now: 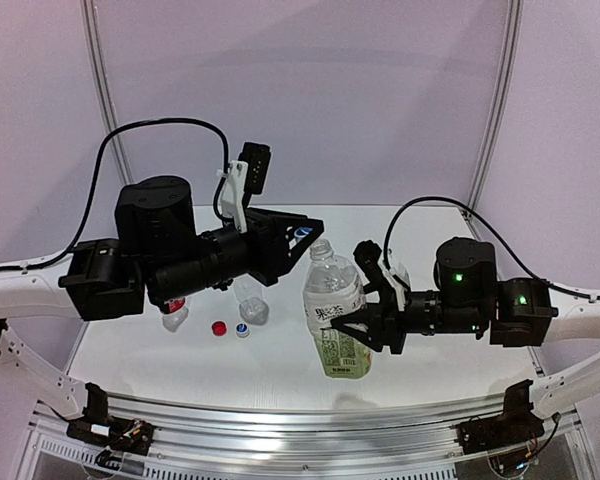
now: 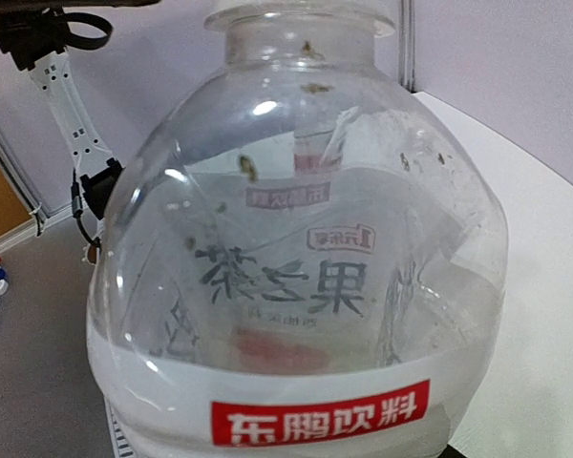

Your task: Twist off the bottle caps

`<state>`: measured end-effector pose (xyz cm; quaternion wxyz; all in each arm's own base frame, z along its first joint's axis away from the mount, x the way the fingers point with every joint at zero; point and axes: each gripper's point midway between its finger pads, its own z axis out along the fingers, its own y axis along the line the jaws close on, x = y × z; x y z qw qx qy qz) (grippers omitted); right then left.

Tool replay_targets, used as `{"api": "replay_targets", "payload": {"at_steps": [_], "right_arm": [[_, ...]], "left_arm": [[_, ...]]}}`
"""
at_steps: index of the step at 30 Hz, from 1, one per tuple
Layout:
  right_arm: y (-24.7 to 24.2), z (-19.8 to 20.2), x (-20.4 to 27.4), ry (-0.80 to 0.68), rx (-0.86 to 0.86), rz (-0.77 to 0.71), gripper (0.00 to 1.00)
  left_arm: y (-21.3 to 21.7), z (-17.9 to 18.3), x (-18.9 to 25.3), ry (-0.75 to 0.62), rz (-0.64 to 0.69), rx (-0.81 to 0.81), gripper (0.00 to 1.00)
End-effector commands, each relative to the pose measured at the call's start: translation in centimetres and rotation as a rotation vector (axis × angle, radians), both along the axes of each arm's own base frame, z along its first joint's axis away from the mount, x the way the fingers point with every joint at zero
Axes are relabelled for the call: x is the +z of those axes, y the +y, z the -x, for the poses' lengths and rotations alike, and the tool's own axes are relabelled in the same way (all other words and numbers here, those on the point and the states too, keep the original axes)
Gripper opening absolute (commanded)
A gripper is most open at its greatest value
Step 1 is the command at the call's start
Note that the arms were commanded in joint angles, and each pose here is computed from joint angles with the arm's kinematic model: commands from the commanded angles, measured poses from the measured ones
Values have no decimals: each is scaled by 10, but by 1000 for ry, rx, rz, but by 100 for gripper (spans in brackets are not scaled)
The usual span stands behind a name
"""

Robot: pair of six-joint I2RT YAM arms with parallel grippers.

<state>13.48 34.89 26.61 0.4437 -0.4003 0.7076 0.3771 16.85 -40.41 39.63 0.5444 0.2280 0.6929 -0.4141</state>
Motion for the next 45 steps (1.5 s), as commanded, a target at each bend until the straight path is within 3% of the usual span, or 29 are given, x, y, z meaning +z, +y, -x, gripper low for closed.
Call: {"api": "replay_targets", "payload": {"at_steps": [1, 7, 25, 45], "right_arm": [[-1, -13, 2, -14, -68, 22, 10], [-1, -15, 0, -15, -78, 33, 10], [-5, -16, 5, -29, -95, 17, 10], [-13, -16, 15, -46, -111, -28, 10]], "left_arm": [[22, -3, 35, -21, 90, 64, 19], [56, -7, 28, -36, 51, 143, 19], [197, -33, -46, -10, -66, 529, 21], [238, -69, -172, 178, -189, 755, 22]]}}
